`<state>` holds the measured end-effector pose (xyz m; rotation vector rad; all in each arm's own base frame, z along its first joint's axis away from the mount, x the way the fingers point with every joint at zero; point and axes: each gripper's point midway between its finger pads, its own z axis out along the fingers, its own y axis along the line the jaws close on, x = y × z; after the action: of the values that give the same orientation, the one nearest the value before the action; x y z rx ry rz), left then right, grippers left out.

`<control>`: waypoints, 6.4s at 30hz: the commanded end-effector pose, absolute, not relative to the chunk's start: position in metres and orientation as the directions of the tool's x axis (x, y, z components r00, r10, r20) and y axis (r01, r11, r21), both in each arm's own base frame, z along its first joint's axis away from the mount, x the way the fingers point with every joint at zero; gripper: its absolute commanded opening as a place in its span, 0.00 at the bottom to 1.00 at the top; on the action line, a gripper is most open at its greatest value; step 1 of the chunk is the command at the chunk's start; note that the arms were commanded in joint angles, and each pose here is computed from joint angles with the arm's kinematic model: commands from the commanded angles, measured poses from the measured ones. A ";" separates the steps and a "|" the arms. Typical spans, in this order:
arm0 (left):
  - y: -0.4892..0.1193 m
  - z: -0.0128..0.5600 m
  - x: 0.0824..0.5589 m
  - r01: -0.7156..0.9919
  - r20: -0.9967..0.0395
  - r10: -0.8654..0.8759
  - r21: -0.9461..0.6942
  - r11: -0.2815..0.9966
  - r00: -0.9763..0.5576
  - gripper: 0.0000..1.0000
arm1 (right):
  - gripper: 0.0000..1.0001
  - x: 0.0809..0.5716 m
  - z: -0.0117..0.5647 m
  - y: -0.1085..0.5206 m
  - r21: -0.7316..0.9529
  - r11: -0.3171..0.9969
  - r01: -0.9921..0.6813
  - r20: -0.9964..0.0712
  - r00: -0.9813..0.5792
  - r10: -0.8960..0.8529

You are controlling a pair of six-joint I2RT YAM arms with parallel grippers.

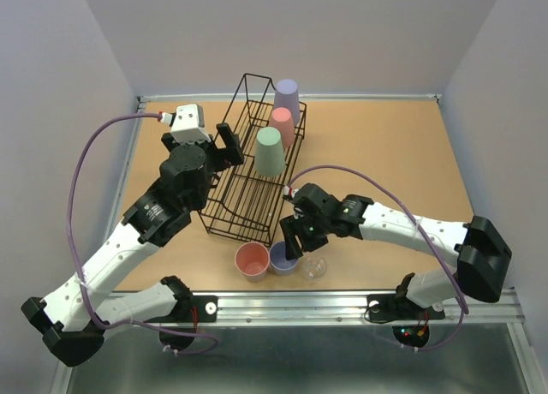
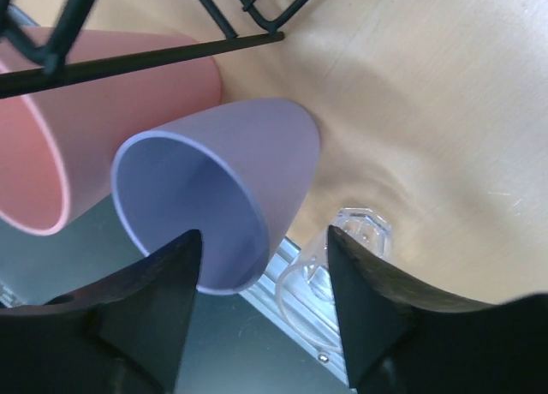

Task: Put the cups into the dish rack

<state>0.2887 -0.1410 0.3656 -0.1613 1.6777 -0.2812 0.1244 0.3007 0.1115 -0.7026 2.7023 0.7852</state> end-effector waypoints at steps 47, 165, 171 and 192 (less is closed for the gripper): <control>-0.195 0.461 0.275 0.386 -0.939 -0.333 -0.340 0.857 -0.088 0.99 | 0.00 0.244 0.360 0.167 0.345 0.935 0.078 -0.865 -0.360 0.349; -0.235 0.374 0.302 0.435 -0.956 -0.118 -0.229 0.871 -0.267 0.00 | 1.00 0.243 0.370 0.111 0.454 0.889 -0.062 -0.865 -0.270 0.423; -0.237 0.345 0.298 0.418 -0.956 -0.017 -0.144 0.897 -0.293 0.00 | 1.00 0.242 0.364 0.110 0.440 0.897 -0.053 -0.866 -0.288 0.408; -0.225 0.275 0.300 0.369 -0.927 0.114 -0.028 0.929 -0.357 0.00 | 1.00 0.251 0.348 0.116 0.407 0.913 -0.035 -0.867 -0.330 0.374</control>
<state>0.2960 -0.2250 0.2711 0.3642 1.9718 -0.2879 0.2488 0.1181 0.3524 0.2620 1.8687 0.4519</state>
